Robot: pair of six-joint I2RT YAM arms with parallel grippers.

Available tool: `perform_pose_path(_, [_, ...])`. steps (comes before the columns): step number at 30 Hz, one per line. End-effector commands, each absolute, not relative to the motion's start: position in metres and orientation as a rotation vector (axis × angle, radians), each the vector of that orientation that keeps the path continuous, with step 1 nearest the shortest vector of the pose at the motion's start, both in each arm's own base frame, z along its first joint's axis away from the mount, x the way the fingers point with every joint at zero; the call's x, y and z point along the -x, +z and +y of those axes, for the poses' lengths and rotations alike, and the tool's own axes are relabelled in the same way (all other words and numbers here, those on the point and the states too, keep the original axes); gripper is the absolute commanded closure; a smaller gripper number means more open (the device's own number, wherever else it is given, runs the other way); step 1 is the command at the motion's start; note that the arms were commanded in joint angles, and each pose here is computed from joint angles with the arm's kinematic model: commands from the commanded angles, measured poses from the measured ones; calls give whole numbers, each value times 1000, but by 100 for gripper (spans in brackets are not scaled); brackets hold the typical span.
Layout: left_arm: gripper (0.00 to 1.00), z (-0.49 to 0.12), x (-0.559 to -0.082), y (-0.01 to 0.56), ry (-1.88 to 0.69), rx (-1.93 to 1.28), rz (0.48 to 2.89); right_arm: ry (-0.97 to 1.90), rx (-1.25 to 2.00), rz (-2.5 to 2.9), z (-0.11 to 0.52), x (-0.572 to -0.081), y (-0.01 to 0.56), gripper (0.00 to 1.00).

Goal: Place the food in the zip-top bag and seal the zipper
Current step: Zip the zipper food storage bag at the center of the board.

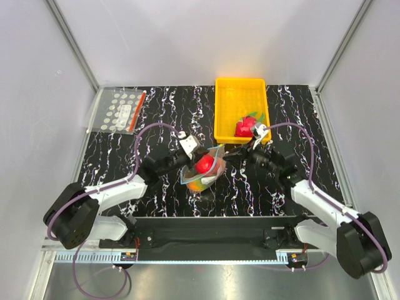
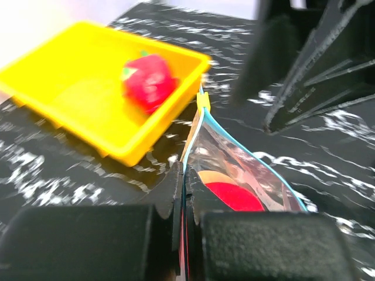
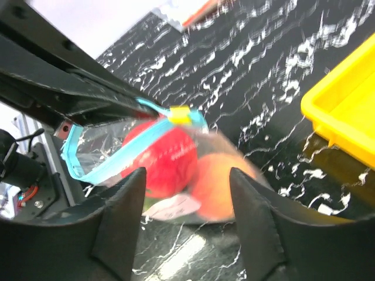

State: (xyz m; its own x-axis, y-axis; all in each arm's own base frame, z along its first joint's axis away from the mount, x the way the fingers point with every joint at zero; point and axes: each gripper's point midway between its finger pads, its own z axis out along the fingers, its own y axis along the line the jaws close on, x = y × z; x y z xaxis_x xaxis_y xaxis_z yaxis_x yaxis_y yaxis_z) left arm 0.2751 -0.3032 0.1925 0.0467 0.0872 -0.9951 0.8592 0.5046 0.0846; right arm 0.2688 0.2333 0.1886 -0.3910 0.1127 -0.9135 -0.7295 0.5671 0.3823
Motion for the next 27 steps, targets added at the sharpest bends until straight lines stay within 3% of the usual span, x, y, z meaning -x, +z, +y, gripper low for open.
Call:
perform_pose_path(1, [100, -323, -259, 228, -831, -991, 1211, 958, 524, 1541, 227, -268, 222, 33])
perform_pose_path(15, [100, -323, -237, 231, -872, -1084, 1161, 993, 646, 1529, 235, -265, 205, 37])
perform_pose_path(22, [100, -322, -236, 232, -885, -1072, 1175, 1091, 745, 1476, 244, -244, 209, 70])
perform_pose_path(23, [100, -322, -237, 230, -881, -1072, 1184, 1109, 752, 1479, 245, -241, 209, 84])
perform_pose_path(24, [100, -322, -238, 229, -879, -1070, 1191, 1115, 760, 1477, 246, -239, 209, 92])
perform_pose_path(27, [100, -320, -244, 226, -856, -1047, 1227, 1119, 748, 1480, 245, -238, 209, 100])
